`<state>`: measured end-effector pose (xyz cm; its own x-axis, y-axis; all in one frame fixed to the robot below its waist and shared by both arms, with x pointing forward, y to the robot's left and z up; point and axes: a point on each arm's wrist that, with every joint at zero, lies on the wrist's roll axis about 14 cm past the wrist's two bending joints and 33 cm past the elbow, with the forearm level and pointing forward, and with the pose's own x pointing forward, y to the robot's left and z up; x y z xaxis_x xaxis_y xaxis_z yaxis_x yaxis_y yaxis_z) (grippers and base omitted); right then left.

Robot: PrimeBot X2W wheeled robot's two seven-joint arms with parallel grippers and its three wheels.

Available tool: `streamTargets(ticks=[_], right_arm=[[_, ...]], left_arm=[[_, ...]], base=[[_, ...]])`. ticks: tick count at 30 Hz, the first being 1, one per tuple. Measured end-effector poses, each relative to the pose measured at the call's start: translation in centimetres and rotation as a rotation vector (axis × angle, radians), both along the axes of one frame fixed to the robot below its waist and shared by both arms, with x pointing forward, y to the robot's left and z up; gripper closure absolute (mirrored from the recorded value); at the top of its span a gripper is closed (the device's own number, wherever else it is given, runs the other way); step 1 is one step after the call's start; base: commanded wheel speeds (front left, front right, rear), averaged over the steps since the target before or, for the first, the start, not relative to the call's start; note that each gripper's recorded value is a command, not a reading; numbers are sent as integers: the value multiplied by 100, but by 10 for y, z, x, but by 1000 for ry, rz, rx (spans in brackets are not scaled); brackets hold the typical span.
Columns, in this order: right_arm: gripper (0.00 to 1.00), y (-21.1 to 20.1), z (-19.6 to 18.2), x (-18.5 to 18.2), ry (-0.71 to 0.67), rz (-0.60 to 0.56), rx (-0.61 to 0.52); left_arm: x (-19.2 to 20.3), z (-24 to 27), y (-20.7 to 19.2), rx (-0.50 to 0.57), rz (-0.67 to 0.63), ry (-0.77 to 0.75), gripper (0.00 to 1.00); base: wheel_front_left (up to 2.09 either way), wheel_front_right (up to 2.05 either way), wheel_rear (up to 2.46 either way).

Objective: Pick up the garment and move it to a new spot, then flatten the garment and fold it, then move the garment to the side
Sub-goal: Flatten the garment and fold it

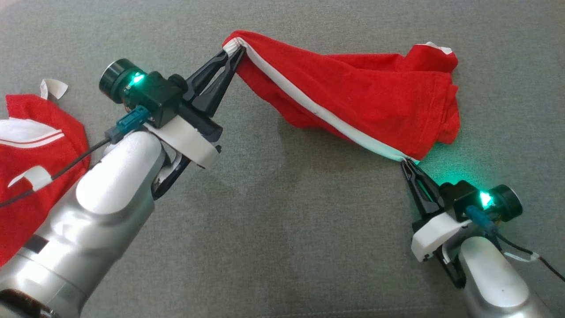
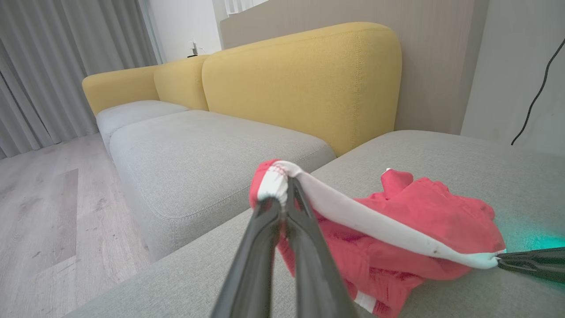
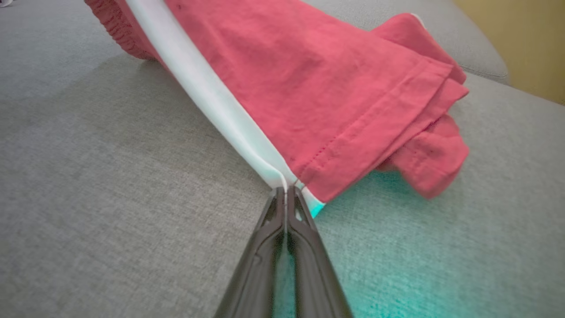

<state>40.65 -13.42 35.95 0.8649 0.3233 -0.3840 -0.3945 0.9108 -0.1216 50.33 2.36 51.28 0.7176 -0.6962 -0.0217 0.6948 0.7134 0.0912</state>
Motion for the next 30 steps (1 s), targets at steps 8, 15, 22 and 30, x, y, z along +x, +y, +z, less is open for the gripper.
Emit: streamTargets(ticks=[8, 15, 22, 30], right_arm=[[100, -22, 46, 22, -158, -53, -31], [100, -76, 161, 63, -507, -117, -144], [100, -87, 295, 153, -774, -90, -243], [100, -92, 346, 217, -852, -95, -289]], left_arm=[[-1, 24, -4, -18, -7, -59, 100], [2, 72, -19, -31, -61, -197, 100], [53, 147, -33, -15, -72, -376, 100], [95, 194, -40, -44, 3, -508, 100]], base=[[0, 0, 0], [0, 0, 0], [0, 0, 0], [0, 0, 0]])
